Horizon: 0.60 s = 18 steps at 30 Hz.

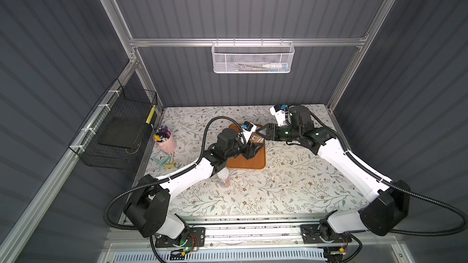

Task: Pour the candies out of the jar
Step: Unscrew the lid from the jar.

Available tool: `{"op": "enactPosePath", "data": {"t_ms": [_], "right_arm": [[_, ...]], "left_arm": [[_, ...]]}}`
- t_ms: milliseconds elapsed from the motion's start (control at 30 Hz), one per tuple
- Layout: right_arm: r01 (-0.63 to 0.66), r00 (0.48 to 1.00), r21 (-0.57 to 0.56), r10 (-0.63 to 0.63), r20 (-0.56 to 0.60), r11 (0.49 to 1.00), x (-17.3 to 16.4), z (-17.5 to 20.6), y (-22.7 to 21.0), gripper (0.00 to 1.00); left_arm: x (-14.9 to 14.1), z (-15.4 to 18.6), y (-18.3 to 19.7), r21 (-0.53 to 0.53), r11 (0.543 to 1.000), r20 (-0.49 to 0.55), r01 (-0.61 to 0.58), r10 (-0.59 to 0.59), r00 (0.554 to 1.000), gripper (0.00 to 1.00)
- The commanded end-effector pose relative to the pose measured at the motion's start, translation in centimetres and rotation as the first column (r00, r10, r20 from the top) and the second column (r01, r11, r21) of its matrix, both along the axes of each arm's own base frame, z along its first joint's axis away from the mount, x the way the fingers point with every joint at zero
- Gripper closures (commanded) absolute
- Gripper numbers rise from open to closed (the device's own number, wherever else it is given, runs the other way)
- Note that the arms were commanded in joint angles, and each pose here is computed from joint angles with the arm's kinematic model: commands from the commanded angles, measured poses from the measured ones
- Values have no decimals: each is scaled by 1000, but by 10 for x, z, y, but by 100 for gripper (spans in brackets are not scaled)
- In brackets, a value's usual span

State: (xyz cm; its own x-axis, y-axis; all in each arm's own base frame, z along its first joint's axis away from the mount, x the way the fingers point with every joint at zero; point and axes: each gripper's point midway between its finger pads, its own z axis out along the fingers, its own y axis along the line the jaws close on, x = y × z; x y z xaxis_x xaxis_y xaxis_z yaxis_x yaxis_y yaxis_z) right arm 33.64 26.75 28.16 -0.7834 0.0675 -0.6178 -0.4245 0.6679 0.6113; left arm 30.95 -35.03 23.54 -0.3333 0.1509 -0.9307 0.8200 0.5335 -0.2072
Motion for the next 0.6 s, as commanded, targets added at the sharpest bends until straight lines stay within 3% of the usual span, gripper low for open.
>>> {"op": "enactPosePath", "data": {"t_ms": [0, 100, 200, 300, 433, 567], "right_arm": [[-38, 999, 17, 37, 30, 999, -3, 14, 8, 50], [-140, 986, 29, 136, 97, 990, -13, 22, 13, 50], [-333, 924, 85, 307, 227, 939, -37, 45, 19, 49], [-412, 881, 98, 369, 297, 906, -47, 60, 14, 50], [-415, 879, 101, 370, 300, 904, -46, 65, 11, 49], [-335, 923, 113, 302, 240, 935, -34, 59, 8, 40]], "left_arm": [[-9, 15, -2, -22, 999, 35, 32, -31, 999, 100], [-29, 25, -11, -72, 985, 36, 160, -157, 987, 100], [-56, 40, -19, -129, 941, 79, 314, -306, 949, 100], [-72, 52, -23, -157, 900, 83, 407, -398, 914, 100], [-76, 57, -24, -170, 890, 76, 424, -417, 906, 100], [-60, 50, -23, -144, 928, 57, 343, -338, 939, 100]]}}
